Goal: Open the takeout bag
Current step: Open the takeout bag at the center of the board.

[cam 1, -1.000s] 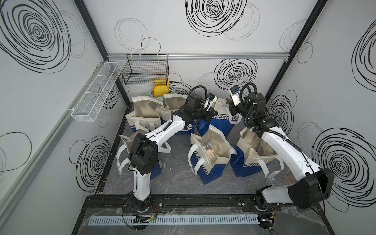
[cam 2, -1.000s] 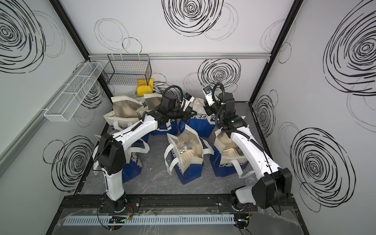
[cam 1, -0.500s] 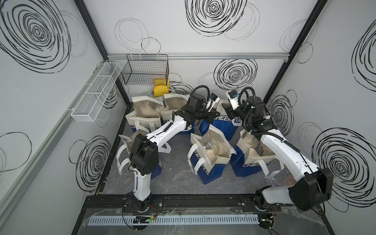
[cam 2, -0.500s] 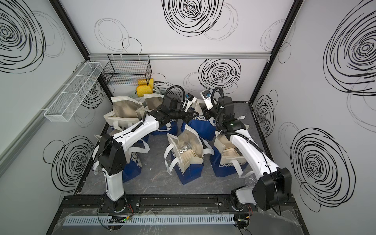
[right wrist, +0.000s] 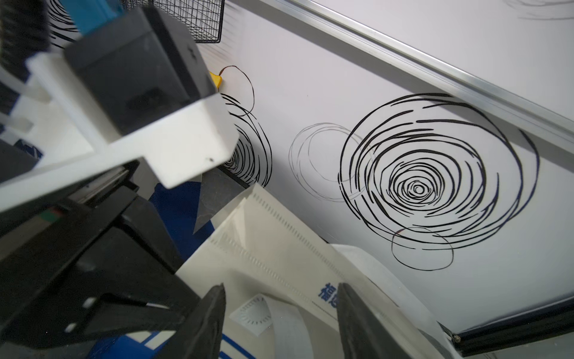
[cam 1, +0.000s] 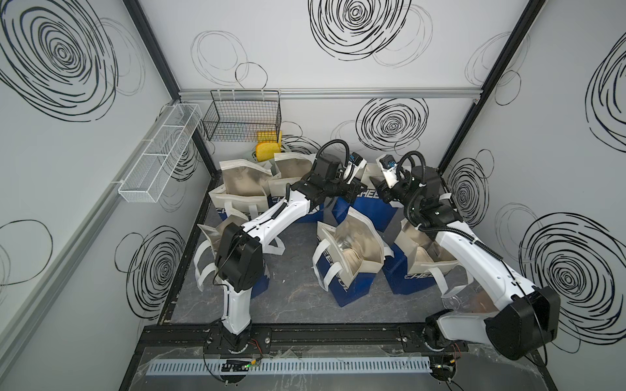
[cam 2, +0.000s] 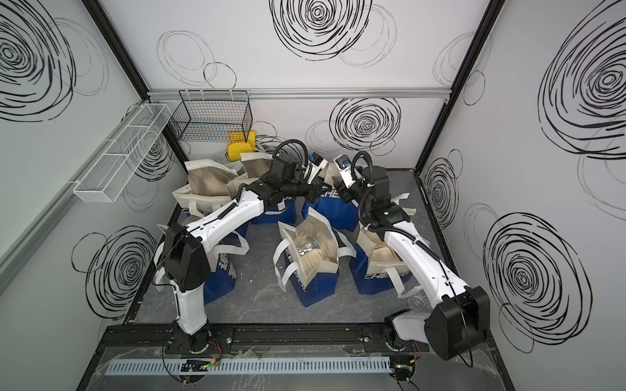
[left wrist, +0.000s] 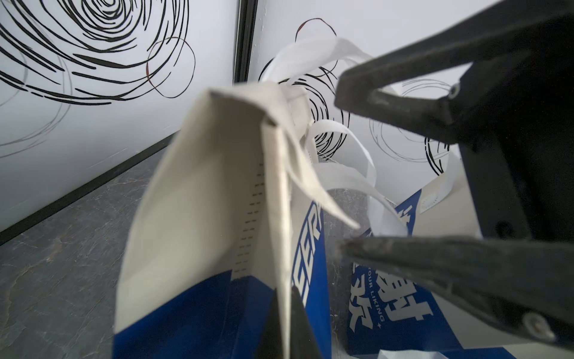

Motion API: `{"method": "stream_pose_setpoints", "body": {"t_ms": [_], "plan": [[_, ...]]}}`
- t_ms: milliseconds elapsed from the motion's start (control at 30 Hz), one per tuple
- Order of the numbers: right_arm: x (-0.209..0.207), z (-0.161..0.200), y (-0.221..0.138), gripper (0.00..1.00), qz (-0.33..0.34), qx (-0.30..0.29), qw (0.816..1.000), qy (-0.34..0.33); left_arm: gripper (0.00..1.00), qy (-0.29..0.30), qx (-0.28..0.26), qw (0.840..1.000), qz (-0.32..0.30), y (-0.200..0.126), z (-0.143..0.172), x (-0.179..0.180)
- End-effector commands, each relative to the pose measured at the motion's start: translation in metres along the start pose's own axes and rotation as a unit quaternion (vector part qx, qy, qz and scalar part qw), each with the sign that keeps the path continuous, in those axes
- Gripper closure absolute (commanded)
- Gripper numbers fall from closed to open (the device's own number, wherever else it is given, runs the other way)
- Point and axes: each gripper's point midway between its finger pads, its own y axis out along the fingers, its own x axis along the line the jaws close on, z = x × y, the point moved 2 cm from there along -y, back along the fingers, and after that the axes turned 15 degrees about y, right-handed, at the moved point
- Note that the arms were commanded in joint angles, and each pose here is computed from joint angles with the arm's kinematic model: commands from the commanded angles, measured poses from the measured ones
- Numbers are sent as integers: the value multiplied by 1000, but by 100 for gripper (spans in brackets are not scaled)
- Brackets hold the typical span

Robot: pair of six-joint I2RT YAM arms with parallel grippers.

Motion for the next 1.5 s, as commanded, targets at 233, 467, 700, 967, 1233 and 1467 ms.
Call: {"method": "stream_pose_setpoints", "body": {"t_ms": [233, 467, 700, 967, 1233, 1467], "plan": [[-4, -17, 13, 44, 30, -25, 999, -22, 100, 34, -29, 999, -1, -8, -27, -7], [-8, -28, 15, 51, 48, -46, 997, -26, 100, 47, -13, 999, -4, -6, -22, -12], [-11, -30, 19, 57, 58, -44, 997, -39, 100, 56, -2, 998, -9, -6, -18, -15], [-8, -13, 28, 63, 50, -21, 998, -45, 100, 64, -6, 998, -13, -10, -24, -15], [12, 7, 35, 74, -7, 5, 999, -53, 100, 68, -12, 997, -20, -16, -29, -11], [6, 7, 38, 100, 10, 7, 999, -46, 100, 69, -13, 997, -25, -20, -30, -8]]}}
